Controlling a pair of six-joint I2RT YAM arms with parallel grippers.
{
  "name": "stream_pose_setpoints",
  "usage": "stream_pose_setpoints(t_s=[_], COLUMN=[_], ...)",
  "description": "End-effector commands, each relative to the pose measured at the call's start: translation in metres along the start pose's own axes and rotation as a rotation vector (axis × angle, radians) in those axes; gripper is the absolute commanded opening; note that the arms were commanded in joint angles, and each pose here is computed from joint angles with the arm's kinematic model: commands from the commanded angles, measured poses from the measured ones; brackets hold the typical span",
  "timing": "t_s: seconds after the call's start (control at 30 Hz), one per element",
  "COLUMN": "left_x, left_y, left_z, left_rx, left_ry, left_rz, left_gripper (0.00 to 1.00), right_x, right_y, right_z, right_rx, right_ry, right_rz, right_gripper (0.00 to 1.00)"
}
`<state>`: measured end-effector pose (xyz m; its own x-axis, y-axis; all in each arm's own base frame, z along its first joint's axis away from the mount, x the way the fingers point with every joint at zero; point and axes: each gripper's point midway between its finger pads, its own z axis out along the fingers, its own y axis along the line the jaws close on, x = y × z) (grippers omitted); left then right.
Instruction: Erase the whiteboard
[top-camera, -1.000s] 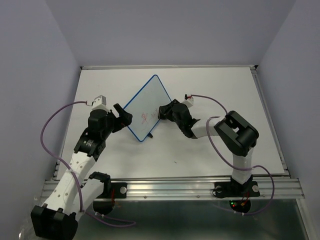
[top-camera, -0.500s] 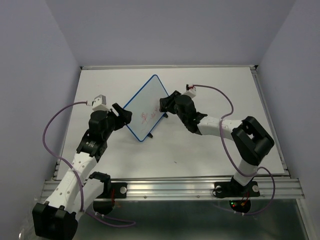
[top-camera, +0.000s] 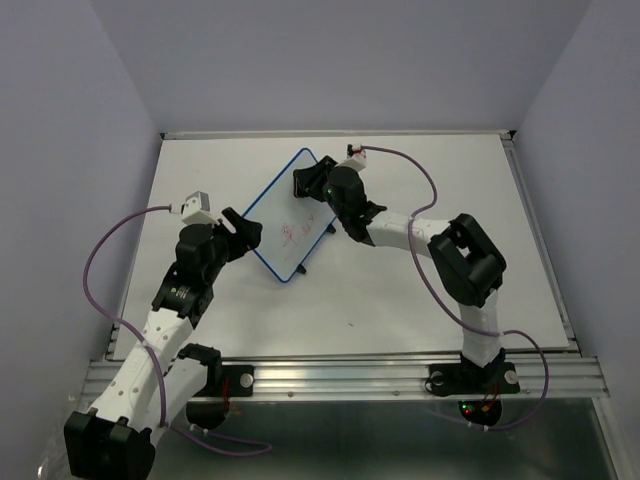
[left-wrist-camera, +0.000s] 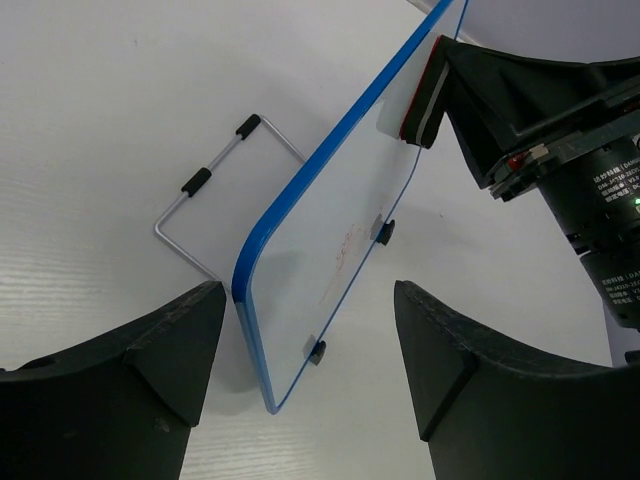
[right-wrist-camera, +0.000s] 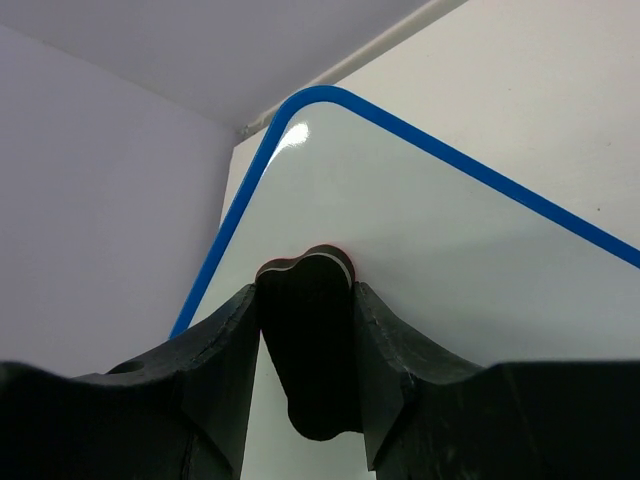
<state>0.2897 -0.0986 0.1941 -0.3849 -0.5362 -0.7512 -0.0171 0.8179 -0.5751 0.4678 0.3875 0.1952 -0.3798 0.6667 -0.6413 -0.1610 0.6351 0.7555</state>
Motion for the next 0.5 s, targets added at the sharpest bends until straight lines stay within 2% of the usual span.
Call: stream_pose_setpoints(t_s=[0.0, 0.23, 0.47], left_x=[-0.009, -0.018, -0.02], left_y=[-0.005, -0.006, -0.004], left_z=[-0.002, -0.01, -0.013], left_rx=[0.016, -0.001, -0.015], left_ry=[-0.044, -0.072, -0.081], left_rz=[0.001, -0.008, -0.014], left_gripper=[0.8, 0.8, 0.81], right_x=[-0.001, 0.023, 0.077], right_y=[0.004, -0.058, -0.145], right_z=[0.008, -0.008, -0.05], right_rx=[0.009, 0.171, 0.344], right_ry=[-0.014, 0.004, 0.128], right_rz=[0.023, 0.017, 0.008], right_gripper=[0.01, 0.01, 0.01])
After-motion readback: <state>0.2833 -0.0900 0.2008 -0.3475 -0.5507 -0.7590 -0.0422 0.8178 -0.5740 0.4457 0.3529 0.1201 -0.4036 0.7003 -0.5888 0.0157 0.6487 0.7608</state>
